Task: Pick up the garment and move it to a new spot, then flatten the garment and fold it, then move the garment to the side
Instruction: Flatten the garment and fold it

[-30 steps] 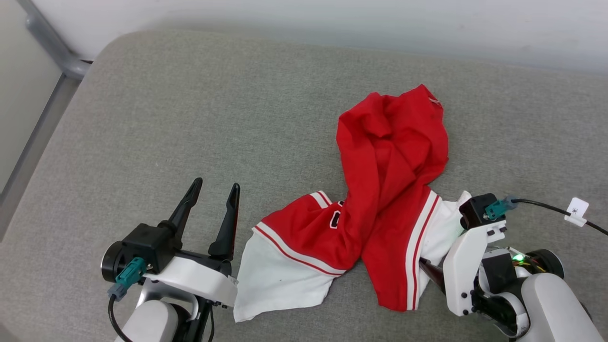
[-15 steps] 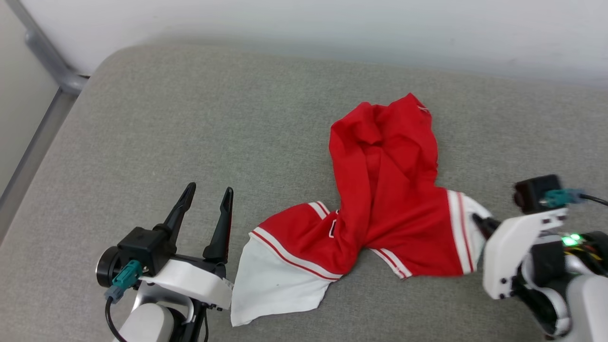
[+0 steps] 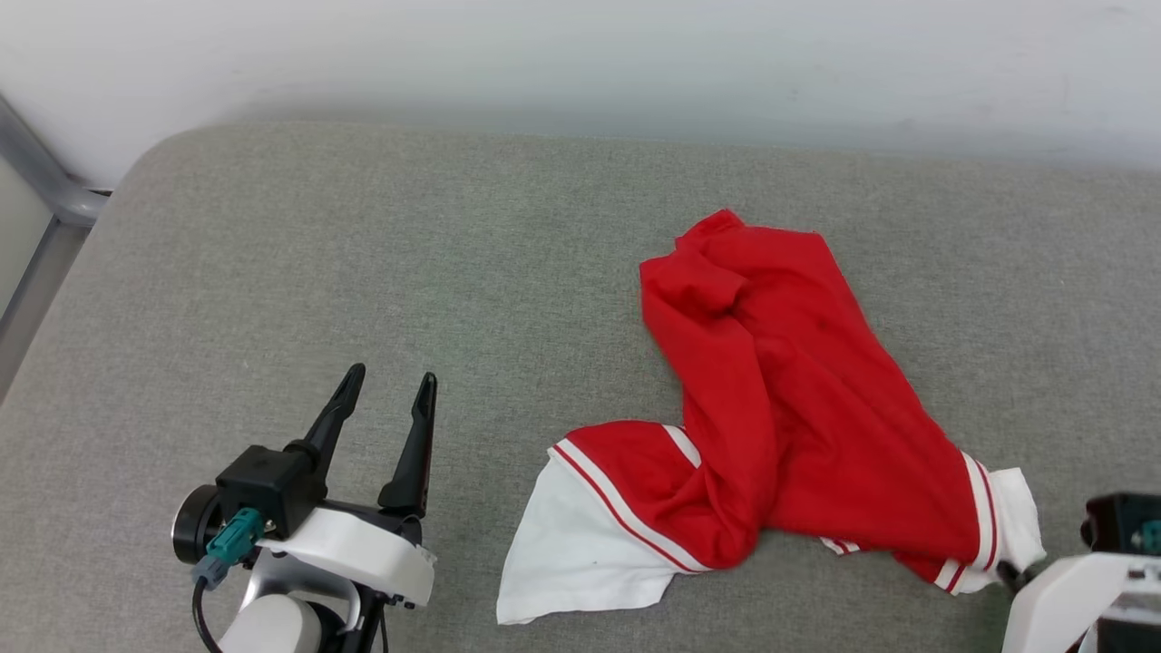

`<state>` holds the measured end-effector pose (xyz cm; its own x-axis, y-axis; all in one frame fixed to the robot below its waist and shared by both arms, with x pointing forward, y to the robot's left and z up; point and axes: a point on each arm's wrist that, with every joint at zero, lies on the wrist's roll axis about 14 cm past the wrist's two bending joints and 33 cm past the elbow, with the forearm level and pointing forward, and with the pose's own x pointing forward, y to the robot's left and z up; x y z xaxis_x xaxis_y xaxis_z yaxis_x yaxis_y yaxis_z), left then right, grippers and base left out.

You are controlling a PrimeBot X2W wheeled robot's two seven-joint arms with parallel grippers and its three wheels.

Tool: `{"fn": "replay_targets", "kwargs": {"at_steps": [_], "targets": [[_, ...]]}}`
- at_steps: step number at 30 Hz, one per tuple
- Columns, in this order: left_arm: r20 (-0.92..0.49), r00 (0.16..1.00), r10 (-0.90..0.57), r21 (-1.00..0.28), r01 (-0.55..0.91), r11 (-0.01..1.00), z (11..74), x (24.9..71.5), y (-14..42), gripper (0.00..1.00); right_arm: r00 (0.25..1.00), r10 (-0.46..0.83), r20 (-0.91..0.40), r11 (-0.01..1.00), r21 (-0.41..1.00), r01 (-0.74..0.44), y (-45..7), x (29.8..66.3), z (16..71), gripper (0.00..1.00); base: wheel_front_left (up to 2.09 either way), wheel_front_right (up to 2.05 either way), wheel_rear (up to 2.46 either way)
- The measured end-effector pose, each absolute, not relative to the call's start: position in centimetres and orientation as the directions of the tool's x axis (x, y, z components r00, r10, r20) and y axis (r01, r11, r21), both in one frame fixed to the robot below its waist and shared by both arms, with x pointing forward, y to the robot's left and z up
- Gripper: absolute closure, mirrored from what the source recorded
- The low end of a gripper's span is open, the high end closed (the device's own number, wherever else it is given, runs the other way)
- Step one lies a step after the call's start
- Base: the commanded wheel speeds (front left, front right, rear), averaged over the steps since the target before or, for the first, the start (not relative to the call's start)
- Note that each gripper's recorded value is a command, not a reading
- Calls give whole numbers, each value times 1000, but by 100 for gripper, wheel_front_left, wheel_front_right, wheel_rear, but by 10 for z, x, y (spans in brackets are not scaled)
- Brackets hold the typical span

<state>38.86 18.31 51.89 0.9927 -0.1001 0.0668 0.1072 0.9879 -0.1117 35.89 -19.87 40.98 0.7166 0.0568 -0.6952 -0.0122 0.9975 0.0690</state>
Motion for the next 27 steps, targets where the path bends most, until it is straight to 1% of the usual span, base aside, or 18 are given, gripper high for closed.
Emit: {"fn": "replay_targets", "kwargs": {"at_steps": [1, 2, 3, 5, 7, 10, 15, 20, 23, 24, 27], "targets": [[63, 993, -102, -113, 109, 988, 518, 389, 182, 0, 702, 55, -710, 997, 77, -1, -200, 353, 402, 72, 0, 0, 0], [60, 993, -104, -114, 110, 987, 517, 388, 182, 0, 699, 59, -713, 996, 92, 9, -199, 349, 395, 29, 0, 0, 0], [59, 993, -105, -113, 111, 987, 517, 388, 182, 0, 714, 60, -698, 994, 109, 22, -200, 349, 393, 0, 0, 0, 0], [58, 993, -106, -113, 112, 987, 517, 387, 182, 0, 754, 52, -655, 991, 126, 41, -203, 352, 395, 0, 0, 0, 0], [53, 993, -104, -113, 109, 988, 516, 383, 182, 0, 810, 50, -585, 984, 166, 59, -204, 358, 402, 0, 0, 0, 0], [50, 994, -98, -111, 103, 988, 516, 379, 184, 0, 874, 23, -485, 978, 192, 81, -210, 363, 413, 0, 0, 0, 0], [41, 996, -82, -108, 86, 990, 515, 369, 189, 0, 953, -19, -303, 980, 184, 78, -216, 369, 440, 0, 0, 0, 0], [36, 997, -65, -103, 69, 992, 515, 359, 192, 0, 992, -7, -127, 991, 131, 24, -207, 374, 474, 0, 0, 0, 0], [39, 998, -55, -98, 58, 993, 516, 354, 194, 0, 998, 26, -53, 994, 111, -20, -196, 374, 492, 0, 0, 0, 0], [46, 998, -46, -91, 50, 995, 519, 351, 196, 0, 998, 60, -7, 994, 96, -59, -184, 371, 506, 0, 0, 0, 0], [42, 998, -51, -81, 54, 995, 519, 349, 196, 0, 996, 85, 21, 992, 95, -87, -176, 366, 515, 0, 0, 0, 0]]}}
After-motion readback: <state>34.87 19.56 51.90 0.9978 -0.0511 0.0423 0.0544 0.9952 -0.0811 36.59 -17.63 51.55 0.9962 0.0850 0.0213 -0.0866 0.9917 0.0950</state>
